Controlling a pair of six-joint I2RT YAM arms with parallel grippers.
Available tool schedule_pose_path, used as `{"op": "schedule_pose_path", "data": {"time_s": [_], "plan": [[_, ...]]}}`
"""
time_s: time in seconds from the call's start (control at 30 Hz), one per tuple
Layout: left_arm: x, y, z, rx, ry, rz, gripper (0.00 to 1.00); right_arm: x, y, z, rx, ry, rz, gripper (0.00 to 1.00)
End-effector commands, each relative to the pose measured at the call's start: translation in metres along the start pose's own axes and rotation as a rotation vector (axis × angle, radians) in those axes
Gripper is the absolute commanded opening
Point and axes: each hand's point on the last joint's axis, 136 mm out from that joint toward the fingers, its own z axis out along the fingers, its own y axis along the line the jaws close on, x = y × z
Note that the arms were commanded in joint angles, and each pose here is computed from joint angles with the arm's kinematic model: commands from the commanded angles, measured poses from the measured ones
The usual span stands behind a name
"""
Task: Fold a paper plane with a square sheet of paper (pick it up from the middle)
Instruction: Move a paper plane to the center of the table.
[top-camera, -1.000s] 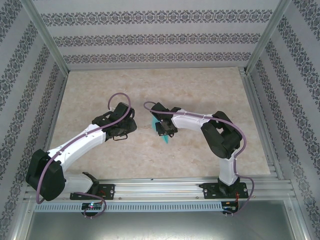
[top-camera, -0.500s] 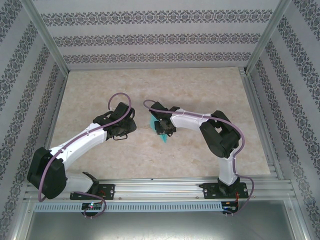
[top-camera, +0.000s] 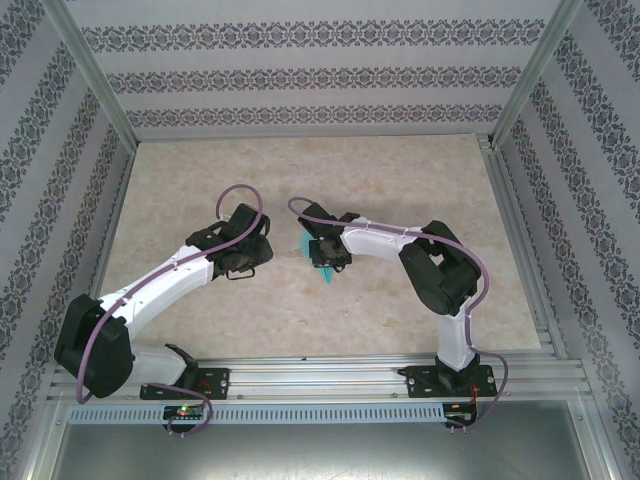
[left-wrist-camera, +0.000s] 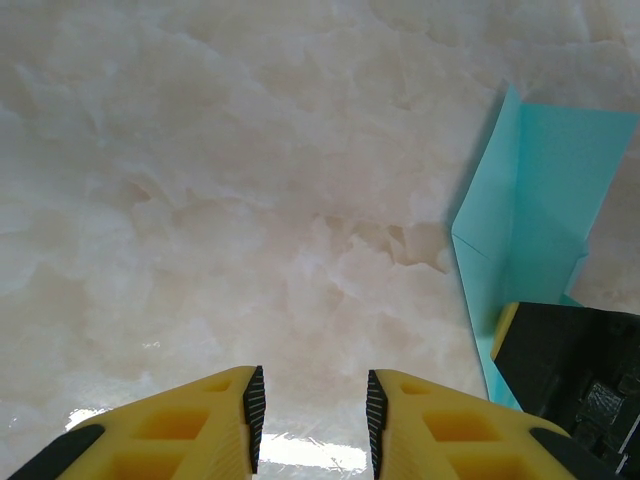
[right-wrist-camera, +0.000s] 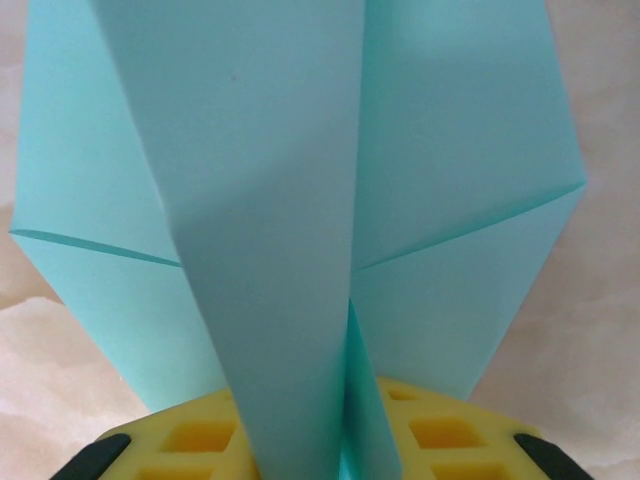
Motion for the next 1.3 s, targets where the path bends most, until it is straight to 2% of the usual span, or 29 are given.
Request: {"op": "schedule_pose_path", "data": {"time_s": [0.0, 0.5, 0.67, 0.93, 1.27], "plan": [[-0.009, 0.005, -0.005, -0.031, -0.019, -0.016, 0.36, 0.015, -0.015, 0.025, 0.058, 0.061, 0.021, 0.29], [-0.013, 0.006, -0.01, -0.037, -0.039, 0.003, 0.36, 0.004, -0.004, 0.014, 0.02, 0.045, 0.018, 0.3], [-0.016, 0.008, -0.016, -0.035, -0.063, 0.005, 0.37, -0.003, 0.001, 0.003, -0.002, 0.022, 0.014, 0.34], [-0.019, 0.011, -0.022, -0.041, -0.083, 0.007, 0.37, -0.016, 0.011, -0.029, -0.054, -0.033, 0.0, 0.38], [-0.02, 0.024, -0.029, -0.069, -0.115, 0.023, 0.38, -0.03, 0.01, -0.086, -0.089, -0.145, -0.01, 0.48]]}}
